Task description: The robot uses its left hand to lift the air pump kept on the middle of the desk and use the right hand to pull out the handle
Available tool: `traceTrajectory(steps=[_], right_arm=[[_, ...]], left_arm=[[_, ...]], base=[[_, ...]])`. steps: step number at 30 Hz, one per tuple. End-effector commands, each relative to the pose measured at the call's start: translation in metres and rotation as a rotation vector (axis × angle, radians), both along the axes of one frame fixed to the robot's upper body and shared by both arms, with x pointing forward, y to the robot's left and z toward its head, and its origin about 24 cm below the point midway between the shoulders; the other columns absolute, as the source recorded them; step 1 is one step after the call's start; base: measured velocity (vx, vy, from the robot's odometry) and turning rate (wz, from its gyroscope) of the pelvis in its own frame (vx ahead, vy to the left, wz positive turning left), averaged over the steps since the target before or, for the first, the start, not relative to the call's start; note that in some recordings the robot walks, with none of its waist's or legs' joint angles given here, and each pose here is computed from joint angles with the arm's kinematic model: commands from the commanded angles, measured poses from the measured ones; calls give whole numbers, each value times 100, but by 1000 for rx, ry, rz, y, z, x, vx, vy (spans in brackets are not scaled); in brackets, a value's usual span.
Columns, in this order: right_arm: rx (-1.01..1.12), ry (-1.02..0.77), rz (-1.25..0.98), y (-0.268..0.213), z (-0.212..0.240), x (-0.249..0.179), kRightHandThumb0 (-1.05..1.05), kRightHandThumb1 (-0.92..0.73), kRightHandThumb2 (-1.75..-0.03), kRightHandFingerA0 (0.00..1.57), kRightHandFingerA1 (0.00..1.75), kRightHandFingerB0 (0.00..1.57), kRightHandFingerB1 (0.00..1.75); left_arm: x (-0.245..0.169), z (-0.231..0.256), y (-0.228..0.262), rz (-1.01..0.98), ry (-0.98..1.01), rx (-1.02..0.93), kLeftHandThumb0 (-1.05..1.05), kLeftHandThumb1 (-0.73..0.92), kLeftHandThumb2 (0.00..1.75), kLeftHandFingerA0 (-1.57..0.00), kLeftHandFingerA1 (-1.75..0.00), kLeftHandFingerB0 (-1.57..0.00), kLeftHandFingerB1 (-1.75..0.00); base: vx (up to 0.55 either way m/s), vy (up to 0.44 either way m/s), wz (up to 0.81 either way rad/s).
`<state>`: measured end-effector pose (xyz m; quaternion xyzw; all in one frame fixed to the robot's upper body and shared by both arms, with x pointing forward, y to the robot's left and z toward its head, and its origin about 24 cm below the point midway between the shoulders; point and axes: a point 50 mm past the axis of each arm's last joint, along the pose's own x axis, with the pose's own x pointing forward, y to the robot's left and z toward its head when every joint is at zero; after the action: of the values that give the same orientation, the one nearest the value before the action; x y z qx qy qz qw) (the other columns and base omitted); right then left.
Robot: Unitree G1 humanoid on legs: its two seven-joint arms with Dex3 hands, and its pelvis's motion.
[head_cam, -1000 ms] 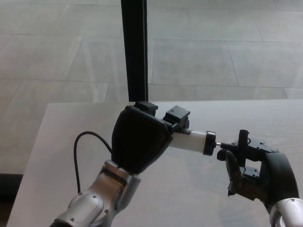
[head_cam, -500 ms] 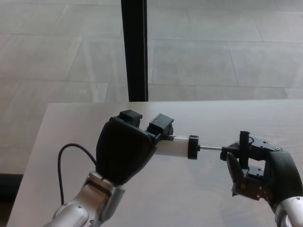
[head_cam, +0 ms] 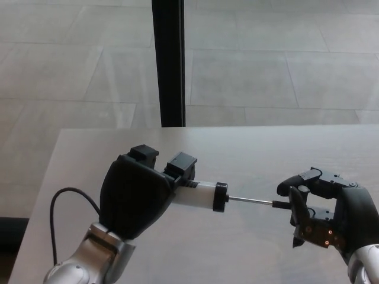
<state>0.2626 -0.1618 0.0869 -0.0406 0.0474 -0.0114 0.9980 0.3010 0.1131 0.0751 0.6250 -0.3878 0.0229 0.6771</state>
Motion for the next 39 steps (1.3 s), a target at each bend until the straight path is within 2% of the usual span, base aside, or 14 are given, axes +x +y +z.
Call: traceTrajectory(steps=[1, 7, 8, 14, 15, 17, 18, 19, 20, 21, 22, 23, 33, 39], right_arm=[[-15, -33, -27, -7, 6, -1, -16, -48, -114, 101, 175, 88, 129], [-4, -21, -36, -9, 4, -3, -17, -48, -110, 99, 175, 86, 126], [-5, -19, -36, -8, 3, -4, -22, -50, -112, 128, 140, 93, 111], [5, -6, -28, -6, -1, -4, -26, -47, -110, 131, 141, 94, 113], [3, -7, -28, -7, -1, -4, -18, -45, -120, 104, 175, 91, 129], [-10, -14, -27, -9, -2, -4, -17, -45, -123, 104, 175, 92, 130], [-11, -24, -29, -9, -1, -4, -18, -44, -121, 105, 175, 91, 131], [-17, -24, -31, -10, -1, -4, -19, -45, -120, 105, 175, 91, 132], [-25, -23, -36, -11, -1, -5, -19, -45, -120, 105, 175, 91, 131], [-25, -19, -45, -12, -1, -5, -20, -46, -116, 104, 175, 90, 129], [-21, -17, -53, -13, -1, -5, -19, -45, -114, 104, 175, 90, 131], [-14, -16, -57, -13, -2, -5, -18, -45, -115, 103, 175, 90, 130], [-22, -11, -71, -17, -2, -6, -16, -37, -117, 117, 169, 97, 128], [-16, -7, -73, -18, -3, -7, -16, -46, -116, 104, 175, 89, 128]], left_arm=[[-3, -7, 17, 11, 30, 15, -23, 40, 120, -94, -175, -77, -147], [-6, -9, 22, 38, 47, 42, -26, 42, 113, -92, -175, -78, -133], [-7, -9, 22, 33, 37, 32, -25, 38, 117, -93, -175, -79, -132], [-7, -7, 21, 32, 32, 15, -26, 37, 118, -93, -175, -77, -138], [-7, -7, 22, 35, 34, 16, -26, 39, 117, -92, -175, -75, -142], [-6, -8, 23, 45, 40, 22, -26, 38, 120, -94, -175, -76, -144], [-5, -7, 24, 45, 38, 21, -34, 41, 115, -120, -138, -90, -116], [-5, -7, 24, 39, 30, 10, -26, 37, 121, -93, -175, -76, -143], [-5, -7, 25, 42, 29, 9, -26, 37, 121, -93, -175, -75, -147], [-5, -8, 26, 50, 23, 15, -35, 39, 114, -121, -139, -93, -120], [-4, -8, 27, 54, 27, 19, -36, 42, 115, -120, -139, -92, -121], [-4, -8, 27, 57, 30, 21, -26, 38, 118, -92, -175, -71, -154], [-9, -10, 46, 93, 101, 42, -30, 49, 113, -91, -175, -71, -142], [-13, -15, 52, 89, 95, 33, -26, 42, 111, -92, -175, -72, -145]], base=[[0, 0, 0], [0, 0, 0], [0, 0, 0], [0, 0, 0], [0, 0, 0], [0, 0, 0], [0, 0, 0], [0, 0, 0], [0, 0, 0], [0, 0, 0], [0, 0, 0], [0, 0, 0], [0, 0, 0], [0, 0, 0]])
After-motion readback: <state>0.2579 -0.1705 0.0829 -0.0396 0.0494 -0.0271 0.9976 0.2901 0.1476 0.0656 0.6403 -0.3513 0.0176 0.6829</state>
